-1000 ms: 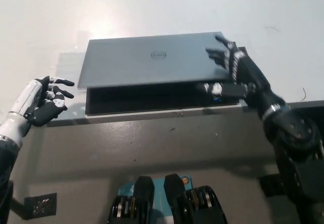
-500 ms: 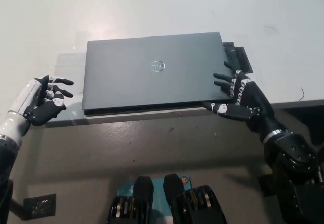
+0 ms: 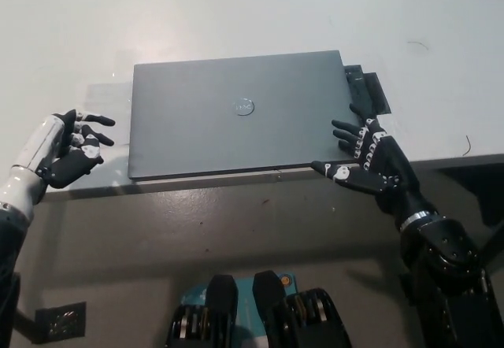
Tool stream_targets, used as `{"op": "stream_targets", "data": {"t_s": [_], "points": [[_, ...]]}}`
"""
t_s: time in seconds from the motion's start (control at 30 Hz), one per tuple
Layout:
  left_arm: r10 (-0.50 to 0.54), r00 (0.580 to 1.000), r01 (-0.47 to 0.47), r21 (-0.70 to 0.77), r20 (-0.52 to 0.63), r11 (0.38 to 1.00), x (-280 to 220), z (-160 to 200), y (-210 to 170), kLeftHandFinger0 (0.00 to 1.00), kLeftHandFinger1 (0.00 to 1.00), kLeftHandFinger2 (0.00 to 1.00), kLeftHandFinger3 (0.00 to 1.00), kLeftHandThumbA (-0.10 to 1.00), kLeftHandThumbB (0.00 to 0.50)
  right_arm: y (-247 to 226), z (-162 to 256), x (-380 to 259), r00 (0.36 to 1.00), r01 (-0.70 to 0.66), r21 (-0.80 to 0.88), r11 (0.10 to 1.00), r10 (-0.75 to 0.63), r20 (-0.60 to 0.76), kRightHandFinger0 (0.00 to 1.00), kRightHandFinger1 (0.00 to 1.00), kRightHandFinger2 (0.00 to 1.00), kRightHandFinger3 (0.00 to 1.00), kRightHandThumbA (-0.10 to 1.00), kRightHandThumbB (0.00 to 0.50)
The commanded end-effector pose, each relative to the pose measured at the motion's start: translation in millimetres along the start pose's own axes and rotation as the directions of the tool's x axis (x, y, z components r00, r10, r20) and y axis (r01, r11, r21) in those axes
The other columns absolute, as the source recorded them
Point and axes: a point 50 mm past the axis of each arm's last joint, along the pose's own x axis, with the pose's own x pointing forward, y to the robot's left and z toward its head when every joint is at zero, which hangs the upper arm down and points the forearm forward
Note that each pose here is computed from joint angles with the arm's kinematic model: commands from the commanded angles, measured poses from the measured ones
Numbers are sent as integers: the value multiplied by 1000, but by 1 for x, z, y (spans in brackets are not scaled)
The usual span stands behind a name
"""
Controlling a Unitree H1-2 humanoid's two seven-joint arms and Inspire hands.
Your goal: The robot uses its right hand to push down on the lid of a laptop kept in the middle of the desk to close it
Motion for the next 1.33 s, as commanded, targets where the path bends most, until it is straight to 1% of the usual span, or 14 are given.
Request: {"op": "stream_targets", "data": {"t_s": [0.0,0.1,0.23,0.37,0.43,0.5,0.63,0.7,0.77,0.83,0.9,1.03,1.13,1.3], "points": [[30,999,-32,37,44,999,4,14,19,317,374,477,577,-100,13,-2,-8,-5,1000,6,24,1000,-5,-31,974,863,826,989,1000,270],[28,999,-29,33,41,999,3,12,19,330,389,498,592,-100,9,-4,3,-5,1000,-10,13,1000,10,7,974,850,823,989,1000,269],[31,999,-32,34,42,999,1,10,19,317,385,503,610,-100,10,-8,23,-10,996,-24,31,999,21,86,891,820,822,986,1000,287],[36,999,-37,36,34,999,0,9,19,283,361,479,602,-98,13,-15,45,-25,989,-24,-4,1000,24,145,959,846,829,992,1000,296],[36,999,-37,36,30,999,0,10,20,306,377,495,607,-97,8,-24,60,-44,977,-13,1,1000,12,212,904,824,805,970,1000,339],[37,999,-38,26,31,999,0,9,20,317,384,503,606,-97,12,-32,70,-59,973,7,16,1000,-11,232,914,830,791,959,1000,348],[46,999,-46,14,20,999,-1,6,19,309,369,482,584,-99,19,-51,78,-91,964,59,27,998,-64,258,956,857,826,1000,1000,328],[46,999,-46,18,13,999,-2,5,19,292,365,476,582,-87,19,-58,77,-99,963,81,27,996,-86,254,972,873,846,1000,1000,339],[46,999,-46,11,18,999,-3,5,19,300,368,474,587,-98,15,-68,74,-112,957,110,38,993,-116,266,974,874,848,1000,1000,305],[48,999,-49,18,17,999,-3,4,20,292,364,481,601,-99,17,-80,65,-125,954,162,44,986,-168,247,958,857,836,1000,1000,333],[51,999,-52,21,12,998,-3,3,20,291,366,487,617,-97,18,-87,60,-132,952,186,34,982,-188,243,947,847,829,1000,1000,314],[52,999,-52,17,16,999,-3,0,18,300,365,477,611,-100,19,-106,35,-147,948,241,54,969,-247,201,911,857,836,1000,1000,351],[53,999,-53,14,10,998,-3,-1,18,330,393,507,622,-94,16,-114,20,-153,942,276,88,957,-287,174,918,855,836,1000,1000,296],[52,999,-52,15,16,999,-5,0,18,316,384,510,642,-100,10,-118,9,-154,937,302,110,947,-316,150,926,845,812,989,1000,325]]}}
